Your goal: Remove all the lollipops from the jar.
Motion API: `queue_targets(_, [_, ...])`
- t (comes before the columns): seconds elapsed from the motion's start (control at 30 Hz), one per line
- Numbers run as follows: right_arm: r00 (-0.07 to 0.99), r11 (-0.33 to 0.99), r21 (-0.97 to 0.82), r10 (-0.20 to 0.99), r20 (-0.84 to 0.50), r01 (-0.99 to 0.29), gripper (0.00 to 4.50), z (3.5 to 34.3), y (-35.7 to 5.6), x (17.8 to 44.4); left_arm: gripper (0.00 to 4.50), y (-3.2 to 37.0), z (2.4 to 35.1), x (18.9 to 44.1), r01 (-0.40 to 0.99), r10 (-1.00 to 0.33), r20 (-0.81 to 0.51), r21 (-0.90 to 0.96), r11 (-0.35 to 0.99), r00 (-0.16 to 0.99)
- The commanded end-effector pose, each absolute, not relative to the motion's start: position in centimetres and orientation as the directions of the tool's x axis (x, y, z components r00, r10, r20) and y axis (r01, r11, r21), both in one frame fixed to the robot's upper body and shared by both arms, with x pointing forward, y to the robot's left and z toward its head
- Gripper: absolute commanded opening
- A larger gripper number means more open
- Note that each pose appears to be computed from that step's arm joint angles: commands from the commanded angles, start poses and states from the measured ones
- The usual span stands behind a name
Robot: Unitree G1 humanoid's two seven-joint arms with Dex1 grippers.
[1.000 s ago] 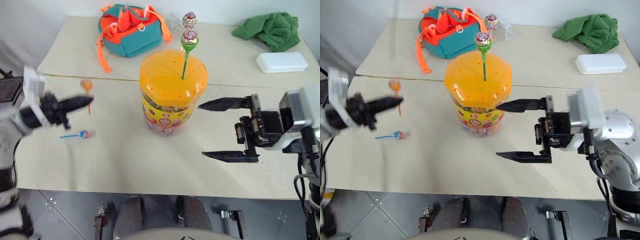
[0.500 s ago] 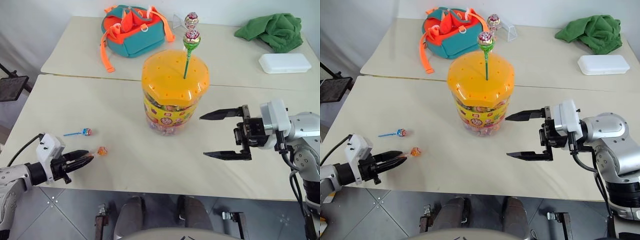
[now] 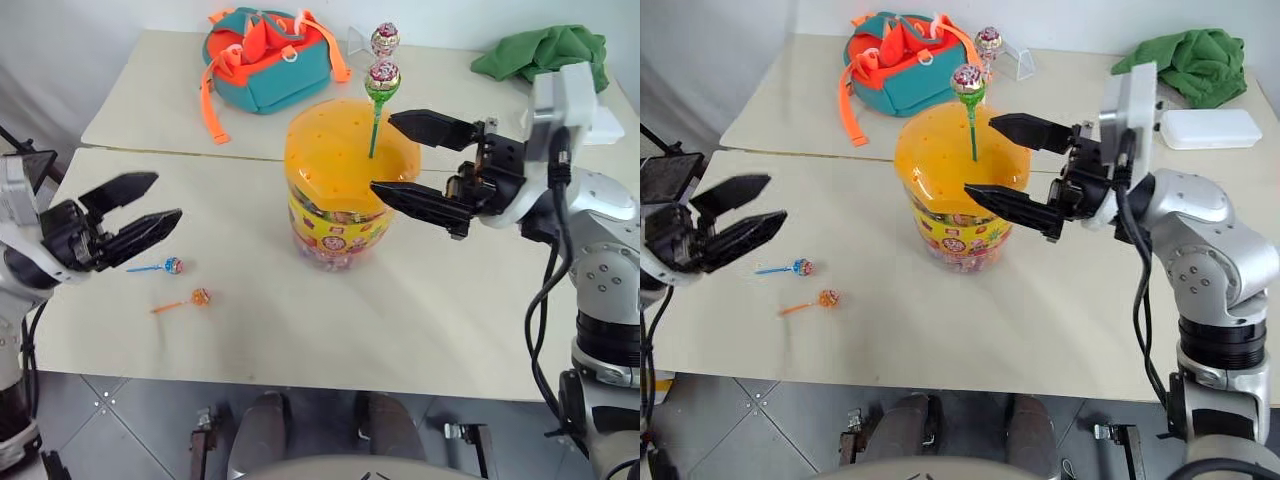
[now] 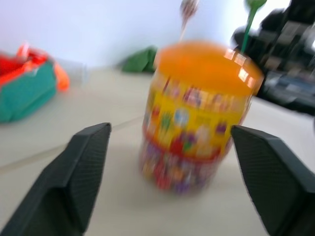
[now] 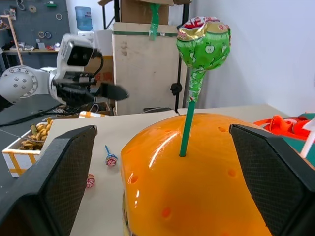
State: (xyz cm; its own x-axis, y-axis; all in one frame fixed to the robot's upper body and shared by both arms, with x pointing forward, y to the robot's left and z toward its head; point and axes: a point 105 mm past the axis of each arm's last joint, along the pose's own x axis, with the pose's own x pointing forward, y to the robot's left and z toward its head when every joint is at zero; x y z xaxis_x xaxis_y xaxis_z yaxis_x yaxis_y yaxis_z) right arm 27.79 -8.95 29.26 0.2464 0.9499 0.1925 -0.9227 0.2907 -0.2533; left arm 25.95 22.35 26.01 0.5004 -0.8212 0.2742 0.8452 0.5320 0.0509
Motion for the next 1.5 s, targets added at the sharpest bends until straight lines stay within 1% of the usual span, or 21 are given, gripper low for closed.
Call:
queue_targets(0.03, [0.260, 0.313, -0.282, 0.943, 0.209, -0.907, 4.50, 29.9, -8.2, 28.0, 4.49, 20.3, 27.4, 25.3, 0.902, -0.862, 0.333, 0.069, 0.426, 0.382])
queue_targets(0.07, [0.266, 0.319, -0.284, 0.941, 0.210, -0.904, 4.13, 29.9, -8.1, 28.1, 4.50, 20.0, 27.5, 25.4, 0.908, -0.869, 0.335, 0.077, 0.411, 0.365])
queue_targets(0.1, [0.268, 0.322, -0.286, 0.940, 0.212, -0.902, 3.93, 30.0, -8.1, 28.1, 4.50, 19.8, 27.6, 25.5, 0.911, -0.872, 0.338, 0.083, 0.403, 0.355])
queue_targets(0.17, [0.271, 0.326, -0.291, 0.939, 0.213, -0.899, 3.31, 30.0, -8.0, 28.2, 4.50, 19.9, 27.9, 25.8, 0.905, -0.864, 0.357, 0.102, 0.413, 0.354])
queue_targets(0.47, [0.265, 0.345, -0.298, 0.924, 0.276, -0.890, 0.17, 31.2, -7.7, 28.1, 4.50, 19.2, 28.3, 26.0, 0.925, -0.868, 0.408, 0.120, 0.360, 0.285])
queue_targets(0.5, [0.259, 0.345, -0.298, 0.921, 0.292, -0.890, 0.04, 31.5, -7.7, 28.0, 4.50, 19.2, 28.3, 26.1, 0.925, -0.867, 0.411, 0.123, 0.360, 0.282])
queue_targets(0.63, [0.219, 0.344, -0.306, 0.900, 0.376, -0.888, 0.04, 32.7, -8.1, 27.5, 4.50, 19.3, 28.3, 26.1, 0.927, -0.864, 0.426, 0.129, 0.352, 0.269])
queue_targets(0.7, [0.163, 0.327, -0.323, 0.881, 0.445, -0.888, 0.04, 33.8, -9.2, 26.5, 4.50, 19.2, 27.6, 26.2, 0.928, -0.880, 0.394, 0.145, 0.342, 0.263])
queue_targets(0.73, [0.191, 0.354, -0.292, 0.864, 0.466, -0.889, 0.04, 34.2, -10.3, 26.6, 4.50, 19.0, 27.4, 26.1, 0.931, -0.890, 0.381, 0.158, 0.330, 0.251])
queue_targets(0.8, [0.270, 0.418, -0.268, 0.850, 0.452, -0.868, 0.04, 34.3, -12.3, 27.1, 4.50, 18.6, 27.2, 26.1, 0.932, -0.907, 0.356, 0.192, 0.307, 0.226])
queue_targets(0.87, [0.464, 0.509, -0.274, 0.860, 0.213, -0.816, 0.04, 31.7, -16.7, 28.6, 4.50, 18.1, 25.5, 26.1, 0.919, -0.948, 0.243, 0.285, 0.273, 0.206])
queue_targets(0.93, [0.602, 0.565, -0.323, 0.798, -0.020, -0.760, 0.04, 29.2, -20.9, 29.2, 4.50, 17.7, 24.0, 25.9, 0.923, -0.973, 0.153, 0.319, 0.215, 0.173])
queue_targets(0.97, [0.656, 0.576, -0.362, 0.738, -0.155, -0.733, 0.04, 27.3, -23.2, 29.4, 4.50, 17.6, 23.5, 25.7, 0.926, -0.979, 0.127, 0.325, 0.191, 0.157])
queue_targets(1.03, [0.688, 0.567, -0.394, 0.640, -0.341, -0.723, 0.04, 24.7, -26.4, 29.1, 4.50, 17.3, 22.7, 25.5, 0.929, -0.988, 0.082, 0.337, 0.152, 0.132])
queue_targets(1.07, [0.670, 0.550, -0.383, 0.609, -0.425, -0.742, 0.04, 22.8, -27.5, 28.7, 4.50, 17.2, 22.3, 25.5, 0.926, -0.991, 0.060, 0.353, 0.133, 0.120])
queue_targets(1.13, [0.627, 0.522, -0.354, 0.573, -0.528, -0.776, 0.04, 19.9, -28.7, 27.9, 4.50, 17.1, 22.0, 25.5, 0.924, -0.992, 0.055, 0.359, 0.129, 0.117])
queue_targets(1.3, [0.597, 0.524, -0.325, 0.516, -0.614, -0.787, 0.04, 15.1, -30.6, 27.8, 4.50, 17.1, 21.9, 25.7, 0.920, -0.990, 0.061, 0.367, 0.141, 0.127])
queue_targets(1.4, [0.574, 0.537, -0.274, 0.536, -0.619, -0.798, 0.04, 14.6, -30.7, 27.7, 4.50, 17.1, 22.1, 25.6, 0.919, -0.989, 0.068, 0.366, 0.146, 0.130])
queue_targets(1.43, [0.570, 0.535, -0.267, 0.552, -0.609, -0.802, 0.48, 14.7, -30.5, 27.7, 4.50, 17.1, 22.2, 25.5, 0.918, -0.988, 0.074, 0.366, 0.152, 0.134])
queue_targets(1.47, [0.577, 0.537, -0.270, 0.559, -0.595, -0.799, 0.65, 14.9, -30.4, 27.8, 4.50, 17.1, 22.3, 25.5, 0.917, -0.987, 0.078, 0.367, 0.157, 0.138])
queue_targets(1.5, [0.587, 0.539, -0.277, 0.570, -0.575, -0.796, 1.02, 15.3, -30.3, 28.0, 4.50, 17.2, 22.4, 25.5, 0.916, -0.986, 0.087, 0.364, 0.167, 0.145])
